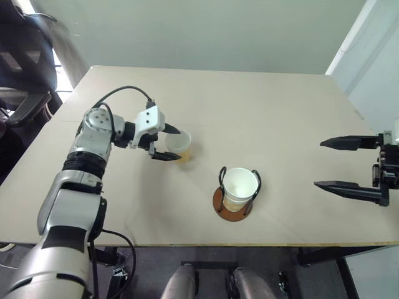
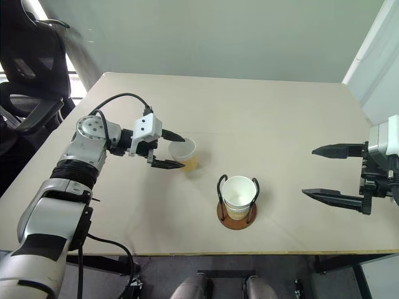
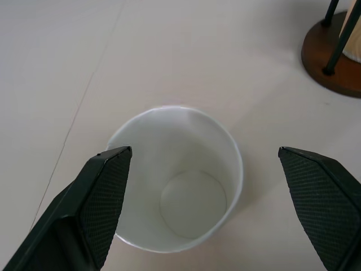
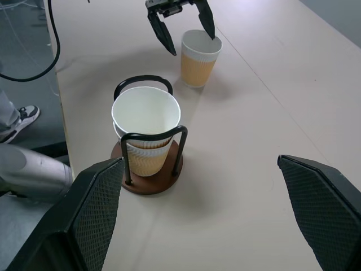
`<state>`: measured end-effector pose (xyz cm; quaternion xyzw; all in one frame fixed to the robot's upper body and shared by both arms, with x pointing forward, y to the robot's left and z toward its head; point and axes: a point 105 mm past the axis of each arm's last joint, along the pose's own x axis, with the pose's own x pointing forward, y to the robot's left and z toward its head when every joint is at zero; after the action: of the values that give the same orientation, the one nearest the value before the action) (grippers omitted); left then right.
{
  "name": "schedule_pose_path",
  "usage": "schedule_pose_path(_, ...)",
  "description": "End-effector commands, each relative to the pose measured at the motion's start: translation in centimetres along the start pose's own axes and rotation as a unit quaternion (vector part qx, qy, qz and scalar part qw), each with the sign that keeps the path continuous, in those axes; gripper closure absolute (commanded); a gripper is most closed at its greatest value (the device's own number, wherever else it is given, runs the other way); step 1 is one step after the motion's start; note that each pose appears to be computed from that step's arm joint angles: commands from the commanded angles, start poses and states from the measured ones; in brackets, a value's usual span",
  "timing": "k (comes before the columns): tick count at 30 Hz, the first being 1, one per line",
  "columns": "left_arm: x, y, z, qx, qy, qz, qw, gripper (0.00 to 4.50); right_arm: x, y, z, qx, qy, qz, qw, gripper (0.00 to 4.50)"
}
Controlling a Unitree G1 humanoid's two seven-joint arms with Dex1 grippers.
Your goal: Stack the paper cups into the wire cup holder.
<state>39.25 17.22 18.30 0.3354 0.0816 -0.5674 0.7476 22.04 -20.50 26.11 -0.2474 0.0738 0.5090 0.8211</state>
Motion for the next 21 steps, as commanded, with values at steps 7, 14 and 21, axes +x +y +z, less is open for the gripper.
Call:
schedule_pose_path(7,0.5,1.0,-0.7,0.009,0.006,0.055,0.998,2.77,-0.6,-0.2,0.7,-0.018,0.006,-0.011,1.0,0.0)
schedule_pose_path(14,-0.8,1.2,0.9,0.019,-0.018,0.035,0.999,4.47,-0.6,-0.3,0.6,-0.017,0.008,-0.012,1.0,0.0)
schedule_pose_path(21,-3.6,0.6,9.2,0.066,-0.092,-0.06,0.992,4.47,-0.9,-0.7,0.4,-0.02,0.012,-0.014,1.0,0.0)
